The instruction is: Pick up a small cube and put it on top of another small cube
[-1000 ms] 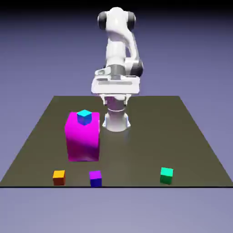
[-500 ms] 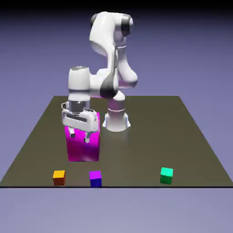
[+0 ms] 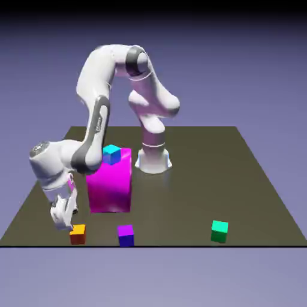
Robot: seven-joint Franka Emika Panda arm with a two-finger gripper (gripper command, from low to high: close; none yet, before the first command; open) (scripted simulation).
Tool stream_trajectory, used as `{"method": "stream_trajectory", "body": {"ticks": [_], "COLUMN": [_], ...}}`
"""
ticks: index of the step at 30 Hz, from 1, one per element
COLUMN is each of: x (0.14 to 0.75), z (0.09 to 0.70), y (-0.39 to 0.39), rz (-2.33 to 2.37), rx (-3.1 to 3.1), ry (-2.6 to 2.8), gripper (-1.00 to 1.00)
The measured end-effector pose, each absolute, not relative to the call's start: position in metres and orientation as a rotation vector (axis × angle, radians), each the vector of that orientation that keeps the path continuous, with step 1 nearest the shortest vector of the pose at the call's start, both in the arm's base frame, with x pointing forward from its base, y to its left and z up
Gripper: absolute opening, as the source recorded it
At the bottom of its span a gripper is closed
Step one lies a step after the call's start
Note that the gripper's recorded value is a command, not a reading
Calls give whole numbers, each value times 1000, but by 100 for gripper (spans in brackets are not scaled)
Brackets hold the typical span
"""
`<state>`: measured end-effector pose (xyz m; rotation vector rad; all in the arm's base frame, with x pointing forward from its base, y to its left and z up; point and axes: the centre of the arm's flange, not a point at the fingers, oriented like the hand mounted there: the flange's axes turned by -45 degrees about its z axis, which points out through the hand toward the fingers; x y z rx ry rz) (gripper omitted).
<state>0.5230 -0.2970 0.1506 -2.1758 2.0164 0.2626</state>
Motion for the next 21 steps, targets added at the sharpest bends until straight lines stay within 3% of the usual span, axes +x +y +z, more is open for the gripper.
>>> {"method": "stream_trajectory", "body": {"ticks": [1, 2, 4, 21], "x": [522, 522, 522, 464], "z": [132, 120, 120, 355], "y": [-294, -291, -291, -240], "rz": [263, 263, 262, 292], "rx": [-2176, -2176, -2176, -2685], "ry": [2017, 2017, 2017, 1458], "gripper": [0, -100, -100, -100]}}
